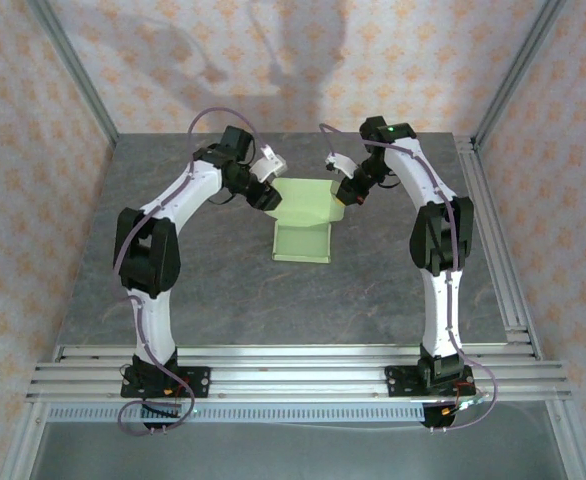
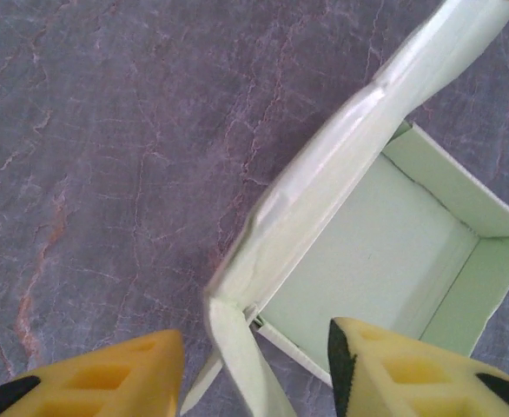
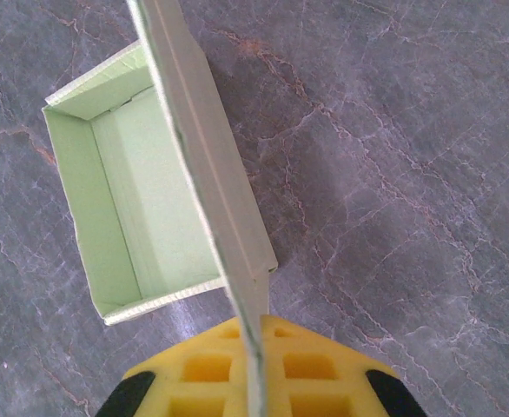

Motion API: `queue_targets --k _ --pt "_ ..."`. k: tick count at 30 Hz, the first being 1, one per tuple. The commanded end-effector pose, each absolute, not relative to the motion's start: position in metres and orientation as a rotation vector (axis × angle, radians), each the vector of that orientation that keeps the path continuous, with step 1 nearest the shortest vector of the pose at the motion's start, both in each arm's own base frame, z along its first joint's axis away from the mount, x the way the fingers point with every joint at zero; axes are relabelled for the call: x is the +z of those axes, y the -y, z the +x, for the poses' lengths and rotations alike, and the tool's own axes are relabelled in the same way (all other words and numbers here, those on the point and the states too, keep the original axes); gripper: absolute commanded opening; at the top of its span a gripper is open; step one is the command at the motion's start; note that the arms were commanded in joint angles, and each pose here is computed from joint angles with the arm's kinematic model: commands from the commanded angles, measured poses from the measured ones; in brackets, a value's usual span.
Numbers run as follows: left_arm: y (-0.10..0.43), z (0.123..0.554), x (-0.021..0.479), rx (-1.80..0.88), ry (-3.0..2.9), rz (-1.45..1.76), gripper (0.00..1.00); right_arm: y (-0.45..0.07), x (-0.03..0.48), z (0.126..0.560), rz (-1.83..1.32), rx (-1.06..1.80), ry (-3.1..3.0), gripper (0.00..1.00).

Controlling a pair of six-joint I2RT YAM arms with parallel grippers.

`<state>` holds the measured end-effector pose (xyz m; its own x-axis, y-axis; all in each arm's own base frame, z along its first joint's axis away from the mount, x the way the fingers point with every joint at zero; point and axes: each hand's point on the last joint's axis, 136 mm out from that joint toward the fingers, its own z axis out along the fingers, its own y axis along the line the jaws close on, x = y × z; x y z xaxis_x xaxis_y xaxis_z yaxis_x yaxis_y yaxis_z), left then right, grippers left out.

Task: Fold the paper box

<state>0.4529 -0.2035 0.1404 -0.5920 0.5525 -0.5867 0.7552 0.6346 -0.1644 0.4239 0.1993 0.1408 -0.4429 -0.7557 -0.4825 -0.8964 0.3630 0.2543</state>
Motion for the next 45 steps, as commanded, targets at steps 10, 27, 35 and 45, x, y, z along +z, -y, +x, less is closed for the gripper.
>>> queue_targets --k 10,27,35,45 --pt "0.198 0.453 0.144 -0.491 -2.394 1.077 0.24 -0.205 0.170 0.420 -1.454 0.702 -2.284 0.00" --pt "0.196 0.444 0.155 -0.496 -2.399 1.093 0.04 -0.205 0.170 0.428 -1.400 0.669 -2.308 0.00" --pt "0.196 0.465 0.170 -0.500 -2.405 0.765 0.00 -0.206 0.180 0.462 -1.050 0.432 -2.365 0.00" --pt "0.210 0.474 0.188 -0.405 -2.347 0.446 0.00 -0.218 0.197 0.466 -0.580 0.318 -2.337 0.00"
